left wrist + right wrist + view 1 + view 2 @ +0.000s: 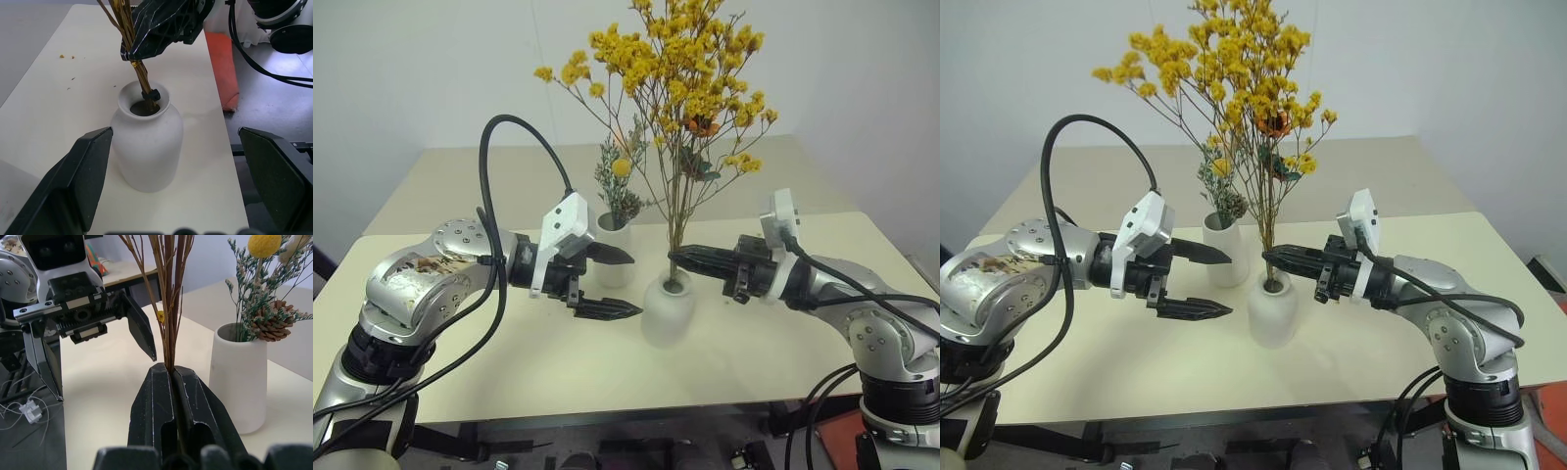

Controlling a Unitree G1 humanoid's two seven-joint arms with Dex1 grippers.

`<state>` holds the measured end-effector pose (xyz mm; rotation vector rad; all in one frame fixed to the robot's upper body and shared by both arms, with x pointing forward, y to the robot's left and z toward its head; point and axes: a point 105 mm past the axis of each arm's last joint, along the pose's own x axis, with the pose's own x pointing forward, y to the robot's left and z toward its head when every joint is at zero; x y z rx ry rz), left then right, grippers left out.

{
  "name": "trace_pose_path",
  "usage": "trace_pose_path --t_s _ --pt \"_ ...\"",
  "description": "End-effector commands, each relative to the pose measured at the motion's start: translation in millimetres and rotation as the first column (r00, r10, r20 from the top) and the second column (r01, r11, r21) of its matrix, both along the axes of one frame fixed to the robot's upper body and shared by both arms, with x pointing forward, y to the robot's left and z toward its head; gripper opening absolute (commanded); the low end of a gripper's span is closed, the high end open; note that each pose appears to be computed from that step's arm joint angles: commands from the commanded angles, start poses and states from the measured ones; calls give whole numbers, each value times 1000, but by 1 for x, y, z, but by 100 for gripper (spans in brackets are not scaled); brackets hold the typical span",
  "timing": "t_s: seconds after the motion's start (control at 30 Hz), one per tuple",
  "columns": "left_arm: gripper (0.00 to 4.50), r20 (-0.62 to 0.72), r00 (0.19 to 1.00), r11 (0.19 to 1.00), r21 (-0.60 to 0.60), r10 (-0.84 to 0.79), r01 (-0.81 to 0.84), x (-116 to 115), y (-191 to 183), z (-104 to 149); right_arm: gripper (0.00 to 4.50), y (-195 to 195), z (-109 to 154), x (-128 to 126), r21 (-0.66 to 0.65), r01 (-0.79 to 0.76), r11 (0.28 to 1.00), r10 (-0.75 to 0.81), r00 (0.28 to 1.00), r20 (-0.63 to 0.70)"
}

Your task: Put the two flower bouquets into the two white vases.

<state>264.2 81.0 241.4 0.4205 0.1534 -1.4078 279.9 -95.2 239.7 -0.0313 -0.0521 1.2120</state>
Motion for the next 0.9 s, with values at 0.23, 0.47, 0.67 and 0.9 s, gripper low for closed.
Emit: trace_pose_path --t_s 0.23,0.47,0.67,0.9 --pt "450 55 998 1000 -15 0 1 -5 0 9 313 0 7 -9 -25 -27 999 29 996 80" --pt "450 60 998 1000 -16 0 1 -3 -1 10 446 0 6 -7 -25 -12 1000 14 996 90" --pt "450 63 998 1000 -15 3 -2 -2 0 11 446 -4 2 -6 -39 9 999 -5 996 88" --pt "450 59 998 1000 -19 12 -10 -2 -1 10 446 -9 -4 -5 -63 31 998 -28 998 59"
